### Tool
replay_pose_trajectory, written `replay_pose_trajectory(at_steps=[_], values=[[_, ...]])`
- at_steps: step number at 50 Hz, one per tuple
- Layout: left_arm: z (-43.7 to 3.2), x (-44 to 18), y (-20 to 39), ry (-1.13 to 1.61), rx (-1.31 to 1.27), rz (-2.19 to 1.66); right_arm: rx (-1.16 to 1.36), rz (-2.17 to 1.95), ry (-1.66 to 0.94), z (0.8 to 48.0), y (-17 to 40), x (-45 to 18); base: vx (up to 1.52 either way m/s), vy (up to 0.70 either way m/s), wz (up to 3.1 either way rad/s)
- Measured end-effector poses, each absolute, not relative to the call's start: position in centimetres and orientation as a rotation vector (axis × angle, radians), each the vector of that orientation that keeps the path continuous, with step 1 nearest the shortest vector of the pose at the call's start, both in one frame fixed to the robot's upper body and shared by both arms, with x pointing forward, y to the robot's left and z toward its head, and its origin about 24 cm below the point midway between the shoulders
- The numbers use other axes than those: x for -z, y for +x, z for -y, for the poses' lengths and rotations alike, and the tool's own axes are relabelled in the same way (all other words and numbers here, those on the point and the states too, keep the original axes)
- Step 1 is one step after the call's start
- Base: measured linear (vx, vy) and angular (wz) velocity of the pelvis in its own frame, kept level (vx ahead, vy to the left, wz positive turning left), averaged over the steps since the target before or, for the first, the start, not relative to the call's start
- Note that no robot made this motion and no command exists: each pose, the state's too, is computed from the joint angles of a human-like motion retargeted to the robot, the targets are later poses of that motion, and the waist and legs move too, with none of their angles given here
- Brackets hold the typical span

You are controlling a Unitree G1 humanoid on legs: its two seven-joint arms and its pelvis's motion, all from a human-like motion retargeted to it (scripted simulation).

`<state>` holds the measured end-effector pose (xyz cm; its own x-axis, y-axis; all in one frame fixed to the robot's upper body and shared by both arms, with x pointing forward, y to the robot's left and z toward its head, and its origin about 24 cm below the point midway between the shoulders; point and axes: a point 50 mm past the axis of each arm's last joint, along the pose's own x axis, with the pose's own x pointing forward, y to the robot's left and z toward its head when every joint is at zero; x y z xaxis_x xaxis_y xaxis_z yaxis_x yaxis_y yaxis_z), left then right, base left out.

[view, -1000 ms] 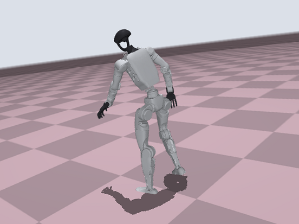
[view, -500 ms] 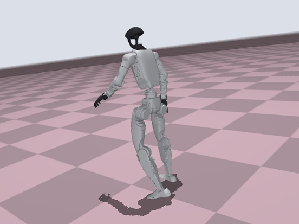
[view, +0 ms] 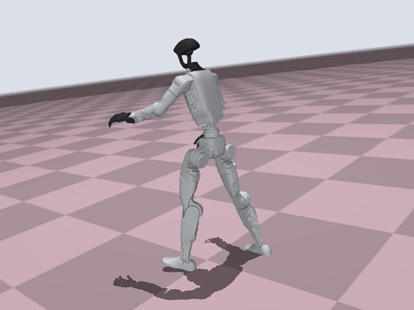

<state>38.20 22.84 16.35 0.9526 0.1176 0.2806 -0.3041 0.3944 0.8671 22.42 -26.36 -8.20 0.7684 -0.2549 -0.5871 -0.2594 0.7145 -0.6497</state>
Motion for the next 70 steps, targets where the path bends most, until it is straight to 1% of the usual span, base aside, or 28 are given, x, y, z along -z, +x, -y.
replay_pose_trajectory(at_steps=[2, 5, 8, 11, 15, 19, 22, 30, 33, 35, 38, 42, 45, 50, 53, 56, 58, 63, 65, 67, 70], values=[[-23.9, -14.8, 38.8, 1.148, -0.271, 0.055, -0.035, -0.765, -0.783, 26.1, 21.0, 9.3, 0.48, 0.22, -0.06], [-25.7, -10.8, 38.7, 1.153, -0.264, -0.220, -0.067, -0.852, -0.751, 25.7, 18.5, 10.9, 0.48, 0.25, 0.15], [-27.3, -6.3, 36.9, 1.177, -0.231, -0.523, -0.085, -0.930, -0.696, 24.9, 15.7, 12.5, 0.44, 0.26, 0.48], [-27.8, -3.9, 35.2, 1.229, -0.201, -0.673, -0.120, -0.993, -0.655, 23.9, 13.0, 13.8, 0.36, 0.20, 0.61], [-26.7, -2.7, 34.9, 1.283, -0.157, -0.639, -0.223, -1.048, -0.661, 22.7, 9.7, 14.9, 0.30, 0.11, 0.69], [-25.1, -0.9, 34.4, 1.240, -0.081, -0.642, -0.362, -1.116, -0.698, 22.4, 7.3, 15.5, 0.29, 0.05, 0.81], [-24.3, 0.2, 33.9, 1.214, -0.036, -0.657, -0.402, -1.158, -0.712, 22.8, 6.4, 15.7, 0.34, -0.02, 1.07], [-21.6, 2.0, 33.2, 1.223, 0.101, -0.549, -0.316, -1.142, -0.706, 23.3, 6.4, 15.4, 0.37, -0.13, 1.45], [-19.9, 2.2, 33.1, 1.174, 0.169, -0.472, -0.255, -1.130, -0.704, 24.2, 7.0, 15.1, 0.28, -0.18, 1.57], [-18.7, 3.3, 31.8, 1.121, 0.242, -0.420, -0.219, -1.128, -0.694, 25.1, 5.8, 14.9, 0.27, -0.18, 1.67], [-17.7, 0.4, 33.4, 1.033, 0.237, -0.310, -0.099, -1.142, -0.701, 27.7, 8.7, 13.9, 0.18, -0.16, 1.79], [-16.9, -2.9, 34.2, 0.970, 0.211, -0.145, 0.040, -1.129, -0.703, 30.4, 10.4, 12.6, 0.18, -0.14, 1.70], [-16.7, -5.8, 34.7, 0.932, 0.139, -0.009, 0.112, -1.103, -0.708, 31.5, 11.1, 11.8, 0.18, -0.10, 1.44], [-16.5, -11.4, 35.6, 0.851, 0.012, 0.202, 0.149, -1.076, -0.691, 31.5, 11.8, 11.5, 0.19, -0.04, 1.30], [-16.5, -14.4, 35.9, 0.859, -0.032, 0.318, 0.131, -1.068, -0.668, 30.6, 11.7, 11.9, 0.21, 0.02, 1.08], [-16.7, -16.9, 36.5, 0.920, -0.089, 0.373, 0.108, -1.069, -0.659, 29.8, 12.2, 12.2, 0.20, 0.08, 0.92], [-17.2, -17.9, 37.0, 1.023, -0.105, 0.376, 0.057, -1.075, -0.651, 29.0, 12.4, 12.5, 0.24, 0.11, 0.70], [-17.6, -18.3, 39.0, 1.230, -0.096, 0.279, -0.052, -1.046, -0.647, 26.6, 13.6, 13.0, 0.28, 0.18, 0.63], [-17.7, -16.5, 40.0, 1.331, -0.060, 0.168, -0.084, -1.013, -0.650, 25.6, 13.7, 13.1, 0.31, 0.25, 1.22], [-18.2, -14.1, 40.7, 1.376, -0.053, 0.015, -0.146, -0.992, -0.678, 24.5, 14.2, 13.2, 0.33, 0.26, 0.59], [-19.2, -9.3, 40.2, 1.416, -0.025, -0.254, -0.232, -0.938, -0.718, 22.7, 14.2, 13.5, 0.31, 0.25, 1.03]])
